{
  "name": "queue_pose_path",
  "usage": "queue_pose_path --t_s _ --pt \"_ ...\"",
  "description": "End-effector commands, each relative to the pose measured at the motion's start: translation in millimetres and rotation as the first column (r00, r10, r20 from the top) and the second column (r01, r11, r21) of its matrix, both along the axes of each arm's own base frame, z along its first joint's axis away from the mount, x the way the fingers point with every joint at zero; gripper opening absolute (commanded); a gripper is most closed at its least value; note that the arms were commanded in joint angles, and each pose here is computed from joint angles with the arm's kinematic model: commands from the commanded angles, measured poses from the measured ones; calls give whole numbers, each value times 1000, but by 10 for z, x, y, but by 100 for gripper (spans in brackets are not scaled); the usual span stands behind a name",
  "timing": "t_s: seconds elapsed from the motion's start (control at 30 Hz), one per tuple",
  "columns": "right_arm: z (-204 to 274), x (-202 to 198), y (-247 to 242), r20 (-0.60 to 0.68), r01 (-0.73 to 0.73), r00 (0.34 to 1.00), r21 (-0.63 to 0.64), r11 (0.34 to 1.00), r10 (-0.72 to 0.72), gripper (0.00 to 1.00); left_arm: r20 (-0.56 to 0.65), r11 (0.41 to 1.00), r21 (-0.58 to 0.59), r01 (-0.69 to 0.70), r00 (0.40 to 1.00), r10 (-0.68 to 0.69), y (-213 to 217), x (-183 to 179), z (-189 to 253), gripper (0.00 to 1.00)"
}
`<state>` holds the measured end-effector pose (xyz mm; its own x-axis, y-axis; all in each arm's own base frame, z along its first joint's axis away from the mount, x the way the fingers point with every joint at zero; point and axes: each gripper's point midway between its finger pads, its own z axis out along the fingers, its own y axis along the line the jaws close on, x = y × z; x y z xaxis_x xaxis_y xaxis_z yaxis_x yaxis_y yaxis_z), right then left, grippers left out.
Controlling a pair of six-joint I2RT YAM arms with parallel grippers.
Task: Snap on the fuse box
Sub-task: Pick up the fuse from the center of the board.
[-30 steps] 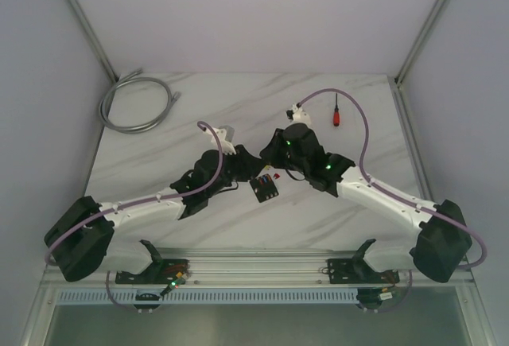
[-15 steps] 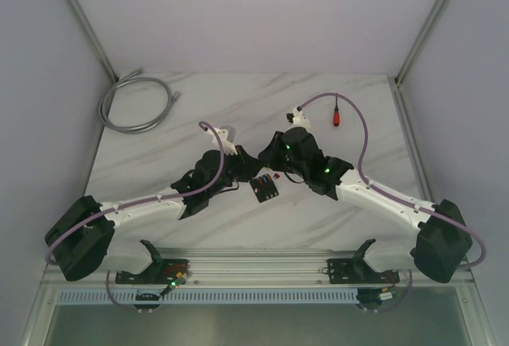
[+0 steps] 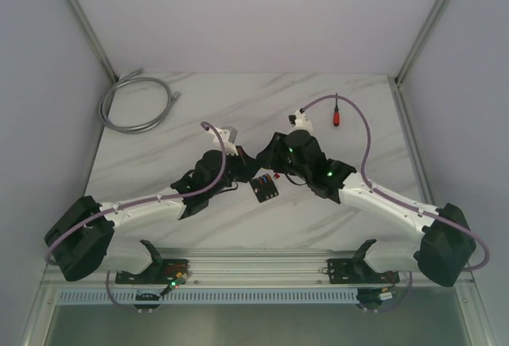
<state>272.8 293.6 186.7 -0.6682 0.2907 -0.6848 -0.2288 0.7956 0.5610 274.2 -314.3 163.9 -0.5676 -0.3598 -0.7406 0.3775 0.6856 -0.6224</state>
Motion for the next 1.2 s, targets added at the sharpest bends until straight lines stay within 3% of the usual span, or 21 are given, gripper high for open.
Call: queue_pose_path --t_s 0.0,0.1,0.23,0.4,0.63,0.83,1.17 --pt "169 -21 -76 63 -8 998 9 1000 7 51 76 999 43 14 997 -17 17 38 139 0" --pt "302 -28 -123 118 -81 990 -8 997 82 60 101 995 89 32 994 -41 84 32 128 0" --pt "480 -66 -213 230 -233 942 -79 969 245 61 166 983 125 135 974 -155 103 -67 253 0" --pt "790 -364 -163 390 -471 777 -161 867 494 61 229 928 165 333 902 -365 -9 -344 473 0" --pt "1176 -732 -129 513 -648 564 -210 732 647 57 313 830 137 541 771 -554 -145 -739 858 0" --pt "1213 -816 -182 513 -682 517 -236 692 685 51 376 790 131 599 707 -598 -125 -919 1096 0" --pt "1233 -981 -185 517 -763 444 -210 611 732 39 394 773 120 623 685 -613 -120 -999 1160 0"
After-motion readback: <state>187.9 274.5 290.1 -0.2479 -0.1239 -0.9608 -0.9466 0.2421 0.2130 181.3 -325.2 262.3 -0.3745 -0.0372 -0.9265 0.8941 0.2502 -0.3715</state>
